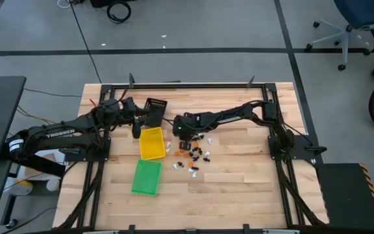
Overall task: Sort Halloween decoration
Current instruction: Put the orange pumpkin toy into the yellow basket
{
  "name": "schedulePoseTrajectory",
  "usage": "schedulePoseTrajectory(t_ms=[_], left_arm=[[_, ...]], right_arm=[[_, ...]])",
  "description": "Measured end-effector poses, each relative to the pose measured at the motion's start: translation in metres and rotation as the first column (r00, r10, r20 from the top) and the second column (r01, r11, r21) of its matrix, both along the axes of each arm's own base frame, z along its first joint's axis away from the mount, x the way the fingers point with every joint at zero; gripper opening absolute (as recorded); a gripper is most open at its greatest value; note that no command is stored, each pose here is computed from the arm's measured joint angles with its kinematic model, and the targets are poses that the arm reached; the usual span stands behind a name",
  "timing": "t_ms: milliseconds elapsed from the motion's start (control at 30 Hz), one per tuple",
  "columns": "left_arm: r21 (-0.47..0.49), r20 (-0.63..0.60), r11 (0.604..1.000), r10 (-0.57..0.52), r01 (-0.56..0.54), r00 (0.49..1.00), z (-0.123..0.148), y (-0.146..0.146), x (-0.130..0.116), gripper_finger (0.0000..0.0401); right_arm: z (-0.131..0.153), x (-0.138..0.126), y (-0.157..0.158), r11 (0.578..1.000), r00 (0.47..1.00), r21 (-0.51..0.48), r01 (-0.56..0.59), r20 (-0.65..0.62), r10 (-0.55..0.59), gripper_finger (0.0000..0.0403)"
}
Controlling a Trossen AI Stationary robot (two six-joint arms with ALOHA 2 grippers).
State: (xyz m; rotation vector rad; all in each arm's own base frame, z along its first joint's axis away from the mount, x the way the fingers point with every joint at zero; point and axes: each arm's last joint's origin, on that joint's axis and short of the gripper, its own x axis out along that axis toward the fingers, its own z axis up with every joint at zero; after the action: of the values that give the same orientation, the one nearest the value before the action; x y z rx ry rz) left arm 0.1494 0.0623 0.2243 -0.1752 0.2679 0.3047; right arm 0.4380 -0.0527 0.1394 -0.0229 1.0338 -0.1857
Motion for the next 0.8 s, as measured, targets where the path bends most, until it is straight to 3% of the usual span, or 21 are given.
schedulePoseTrajectory(t_ms=[167, 400, 567, 800], left_arm=[[-0.027, -0.062, 0.999, 0.025, -0.026, 0.998, -0.004, 0.002, -0.003, 0.0141], [-0.031, -0.184, 0.996, 0.081, -0.088, 0.98, 0.016, 0.008, -0.012, 0.0141], [-0.002, -0.153, 0.997, 0.077, -0.078, 0.985, 0.016, 0.008, -0.012, 0.0141], [0.076, 0.034, 0.995, 0.06, -0.063, 0.998, -0.008, 0.007, -0.006, 0.0141]], right_arm=[[0.017, 0.012, 0.002, 1.0, 0.997, -0.009, -0.015, 0.073, 0.015, 0.0109], [0.035, 0.025, 0.007, 0.995, 0.974, 0.033, -0.089, 0.211, 0.08, 0.0109], [0.042, 0.032, 0.019, 0.992, 0.95, 0.024, -0.125, 0.29, 0.112, 0.0109], [0.055, 0.044, 0.036, 0.978, 0.87, 0.019, -0.208, 0.461, 0.176, 0.0109]])
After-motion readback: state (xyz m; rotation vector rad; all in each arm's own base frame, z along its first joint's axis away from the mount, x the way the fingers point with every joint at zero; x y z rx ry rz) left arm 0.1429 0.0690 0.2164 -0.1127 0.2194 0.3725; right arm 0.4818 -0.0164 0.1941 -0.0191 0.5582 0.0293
